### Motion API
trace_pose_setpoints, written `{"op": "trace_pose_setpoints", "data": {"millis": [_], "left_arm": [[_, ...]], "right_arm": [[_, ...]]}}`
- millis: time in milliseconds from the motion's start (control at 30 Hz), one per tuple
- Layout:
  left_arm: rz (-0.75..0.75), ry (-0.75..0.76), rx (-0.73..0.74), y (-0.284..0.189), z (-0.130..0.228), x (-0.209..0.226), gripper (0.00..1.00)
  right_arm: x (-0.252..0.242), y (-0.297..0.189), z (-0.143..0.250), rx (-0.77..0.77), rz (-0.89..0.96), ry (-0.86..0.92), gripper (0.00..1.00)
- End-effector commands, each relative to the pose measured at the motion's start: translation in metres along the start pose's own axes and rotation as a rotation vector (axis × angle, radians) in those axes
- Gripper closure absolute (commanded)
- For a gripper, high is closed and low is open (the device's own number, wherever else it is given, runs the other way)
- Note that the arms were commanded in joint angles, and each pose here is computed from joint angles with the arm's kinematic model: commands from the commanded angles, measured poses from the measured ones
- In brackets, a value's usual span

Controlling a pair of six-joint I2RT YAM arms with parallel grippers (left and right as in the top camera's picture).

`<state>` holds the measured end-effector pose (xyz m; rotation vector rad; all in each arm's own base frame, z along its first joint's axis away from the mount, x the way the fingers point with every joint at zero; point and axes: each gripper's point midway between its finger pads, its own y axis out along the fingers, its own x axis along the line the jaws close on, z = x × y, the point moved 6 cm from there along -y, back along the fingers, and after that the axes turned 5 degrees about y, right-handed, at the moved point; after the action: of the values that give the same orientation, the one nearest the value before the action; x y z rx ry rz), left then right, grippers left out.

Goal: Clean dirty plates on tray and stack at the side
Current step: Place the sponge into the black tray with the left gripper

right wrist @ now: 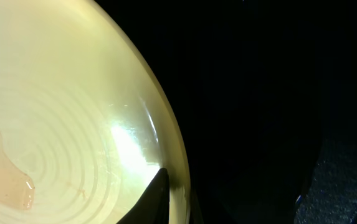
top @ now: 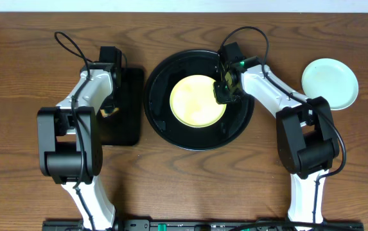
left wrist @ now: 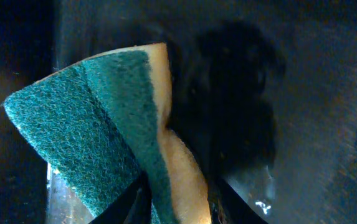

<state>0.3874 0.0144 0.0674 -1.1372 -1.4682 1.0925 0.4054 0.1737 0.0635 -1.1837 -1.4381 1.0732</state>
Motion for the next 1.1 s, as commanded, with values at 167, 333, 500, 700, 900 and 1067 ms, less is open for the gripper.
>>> {"op": "trace_pose_setpoints", "data": {"millis": [167, 333, 500, 700, 900, 1067], "left_arm": [[0.152, 0.009, -0.004, -0.036, 0.011, -0.011, 0.64], [0.152, 0.003, -0.048, -0.046, 0.006, -0.010, 0.44], [0.047, -0.014, -0.053, -0.044, 0.005, 0.002, 0.36], [0.007, -0.016, -0.058, -0.044, 0.005, 0.007, 0.23], [0.006, -0.014, -0.051, -0.044, 0.006, 0.007, 0.17], [0.006, -0.014, -0.051, -0.044, 0.006, 0.007, 0.16]], "right_arm": [[-0.006, 0.017, 0.010, 0.047, 0.037, 0.003, 0.92], [-0.006, 0.017, 0.010, 0.046, 0.037, 0.003, 0.91], [-0.006, 0.017, 0.010, 0.046, 0.037, 0.003, 0.74], [-0.006, 0.017, 0.009, 0.042, 0.036, -0.009, 0.72], [-0.006, 0.018, 0.009, 0.040, 0.035, -0.009, 0.88], [-0.005, 0.017, 0.008, 0.037, 0.034, -0.010, 0.99]]}}
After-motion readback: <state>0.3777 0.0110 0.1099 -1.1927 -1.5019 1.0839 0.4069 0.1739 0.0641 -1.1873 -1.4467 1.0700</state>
